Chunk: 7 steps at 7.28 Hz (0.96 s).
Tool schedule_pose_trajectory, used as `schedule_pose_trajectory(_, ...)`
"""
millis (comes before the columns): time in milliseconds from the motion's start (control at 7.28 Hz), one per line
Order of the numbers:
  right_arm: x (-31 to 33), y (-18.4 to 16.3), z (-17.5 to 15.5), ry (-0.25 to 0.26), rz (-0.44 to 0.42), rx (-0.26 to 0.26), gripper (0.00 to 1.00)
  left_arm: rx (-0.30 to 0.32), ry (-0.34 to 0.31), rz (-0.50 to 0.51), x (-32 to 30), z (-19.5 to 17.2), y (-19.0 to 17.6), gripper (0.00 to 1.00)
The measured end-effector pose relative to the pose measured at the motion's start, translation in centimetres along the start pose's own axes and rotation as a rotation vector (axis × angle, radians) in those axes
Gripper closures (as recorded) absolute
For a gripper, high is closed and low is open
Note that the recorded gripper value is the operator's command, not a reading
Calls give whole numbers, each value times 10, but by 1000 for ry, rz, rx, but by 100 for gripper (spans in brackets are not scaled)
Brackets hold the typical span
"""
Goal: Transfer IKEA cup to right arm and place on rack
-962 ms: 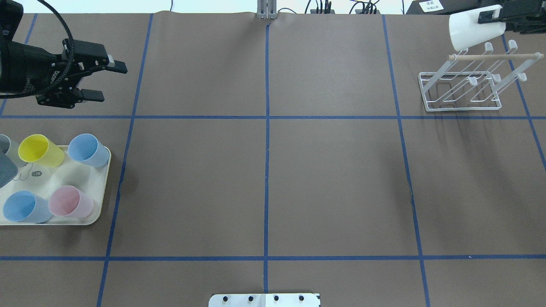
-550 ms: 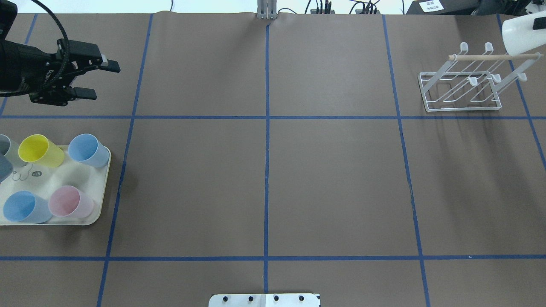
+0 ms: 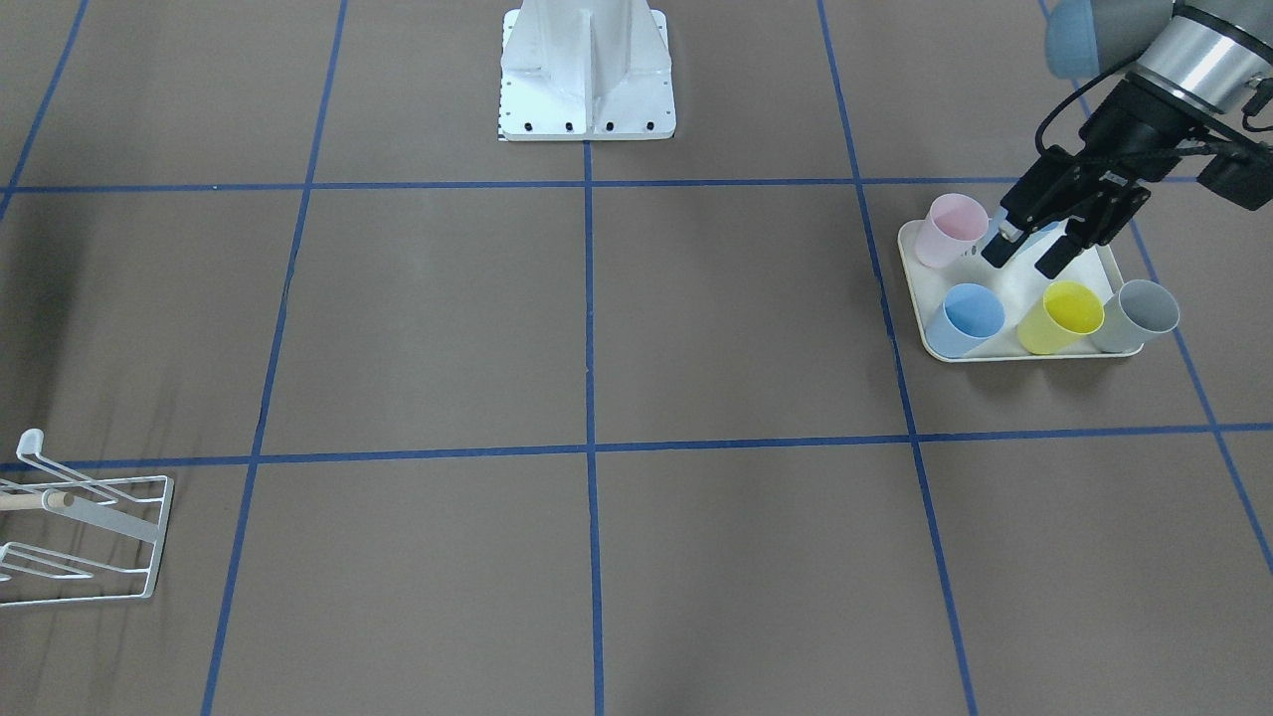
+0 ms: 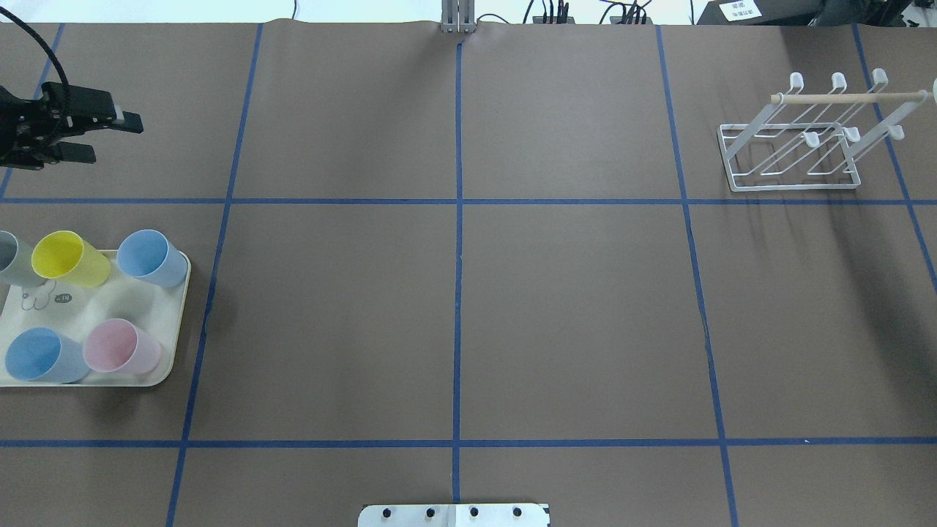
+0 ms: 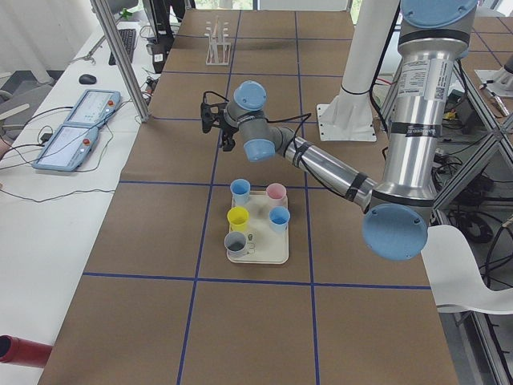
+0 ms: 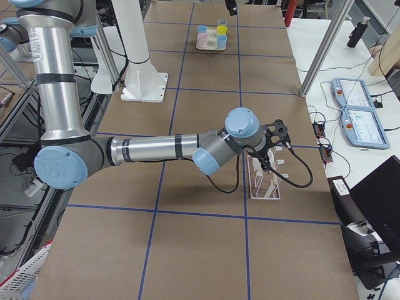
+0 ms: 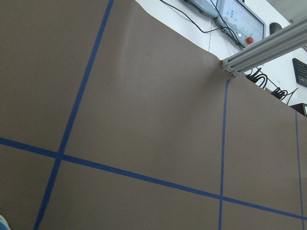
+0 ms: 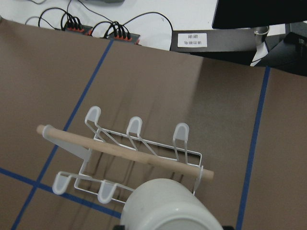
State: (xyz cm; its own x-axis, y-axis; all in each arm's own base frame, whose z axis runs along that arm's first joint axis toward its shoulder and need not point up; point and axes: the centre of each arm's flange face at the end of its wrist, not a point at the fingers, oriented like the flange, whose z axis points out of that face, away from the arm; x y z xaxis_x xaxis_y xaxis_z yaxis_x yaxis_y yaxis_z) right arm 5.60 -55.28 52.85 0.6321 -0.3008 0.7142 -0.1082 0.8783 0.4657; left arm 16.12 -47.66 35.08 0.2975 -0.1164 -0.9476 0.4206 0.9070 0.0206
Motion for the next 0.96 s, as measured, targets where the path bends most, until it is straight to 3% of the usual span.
schedule_pose_trajectory(275,0,4,16,19,-9,-106,90,1,-42,38,-9,-3,-4,0)
schedule_pose_trajectory(962,-22,-7,46,50,-39,-171,90,5,-44,47,-8,-8,-3,0)
